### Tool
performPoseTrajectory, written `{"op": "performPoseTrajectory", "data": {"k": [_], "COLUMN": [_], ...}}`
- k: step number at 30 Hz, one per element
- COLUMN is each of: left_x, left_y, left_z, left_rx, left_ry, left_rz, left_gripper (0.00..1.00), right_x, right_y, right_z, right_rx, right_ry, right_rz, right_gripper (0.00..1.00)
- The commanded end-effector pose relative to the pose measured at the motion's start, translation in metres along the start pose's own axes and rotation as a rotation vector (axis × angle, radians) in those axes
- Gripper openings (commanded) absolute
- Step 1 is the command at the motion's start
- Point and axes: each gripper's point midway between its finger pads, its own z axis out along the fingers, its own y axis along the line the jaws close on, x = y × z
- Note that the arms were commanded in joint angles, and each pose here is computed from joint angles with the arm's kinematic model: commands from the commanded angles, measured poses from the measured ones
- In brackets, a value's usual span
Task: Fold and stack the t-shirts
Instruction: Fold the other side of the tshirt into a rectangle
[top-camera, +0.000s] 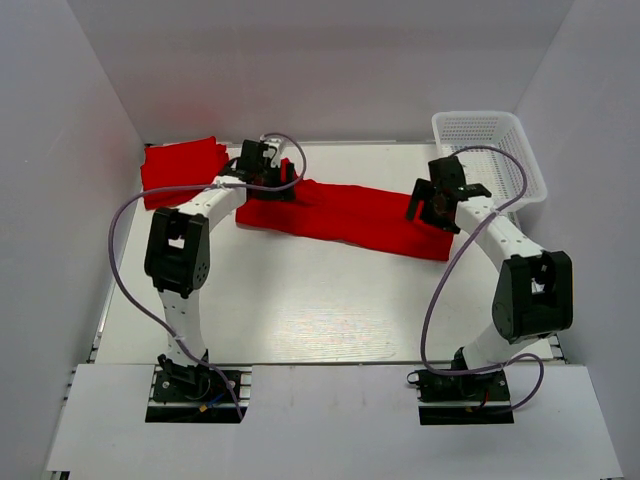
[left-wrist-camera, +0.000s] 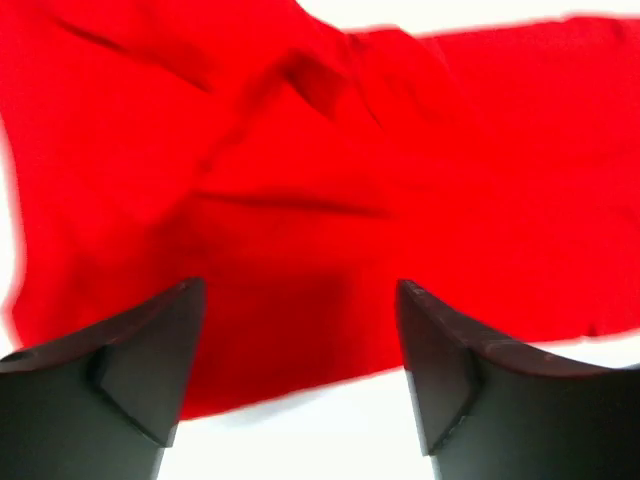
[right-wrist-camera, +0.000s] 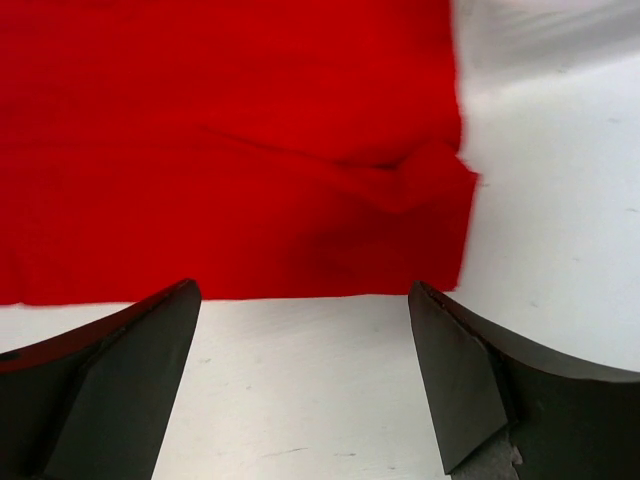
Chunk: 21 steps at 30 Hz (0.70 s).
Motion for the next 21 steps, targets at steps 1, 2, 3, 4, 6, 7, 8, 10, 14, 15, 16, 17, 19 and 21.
{"op": "performPoseTrajectory", "data": {"k": [1,2,3,4,6,7,8,10,14,15,16,17,19,21], "left_x": [-0.001,0.008,0.017,0.02,0.025,0.028,0.026,0.019,0.024,0.035,0.032,0.039,0.042,0.031], "left_y": [-0.037,-0.042,-0.042,-0.041,-0.039,-0.037,-0.035,-0.03,-0.008,-0.002,0.003,0.006,0.014,0.014], "left_z": [-0.02,-0.014,-0.01,0.0,0.01,0.013,0.02,0.025,0.033,0.041,0.044,0.046,0.058,0.066], "left_rx": [0.177,0.212,0.217,0.216,0.2,0.186,0.173,0.167,0.059,0.03,0.001,-0.015,-0.058,-0.055], "left_ry": [-0.023,0.002,0.025,0.033,0.059,0.073,0.073,0.063,0.085,0.117,0.115,0.143,0.159,0.143], "left_rz": [-0.053,-0.075,-0.079,-0.091,-0.121,-0.133,-0.147,-0.171,-0.183,-0.187,-0.186,-0.189,-0.197,-0.196], "left_gripper": [0.83,0.81,0.81,0.8,0.78,0.78,0.78,0.78,0.78,0.78,0.78,0.78,0.78,0.78], "right_x": [-0.002,0.003,0.004,0.006,0.006,0.001,0.002,-0.003,-0.022,-0.013,-0.017,-0.017,-0.006,0.02], "right_y": [0.029,0.033,0.04,0.047,0.053,0.059,0.061,0.06,0.058,0.054,0.055,0.053,0.046,0.035], "right_z": [-0.005,0.004,0.006,0.011,0.022,0.024,0.038,0.054,0.081,0.095,0.098,0.099,0.107,0.108], "right_rx": [-0.131,-0.137,-0.158,-0.183,-0.199,-0.215,-0.203,-0.18,-0.12,-0.099,-0.097,-0.075,-0.043,-0.021], "right_ry": [-0.018,0.007,0.013,0.03,0.04,0.035,0.053,0.042,0.01,0.047,0.05,0.057,0.089,0.165], "right_rz": [-0.051,-0.061,-0.074,-0.078,-0.088,-0.082,-0.082,-0.084,-0.084,-0.089,-0.087,-0.094,-0.097,-0.1], "right_gripper": [0.9,0.9,0.9,0.9,0.9,0.9,0.9,0.9,0.9,0.9,0.9,0.9,0.9,0.9]}}
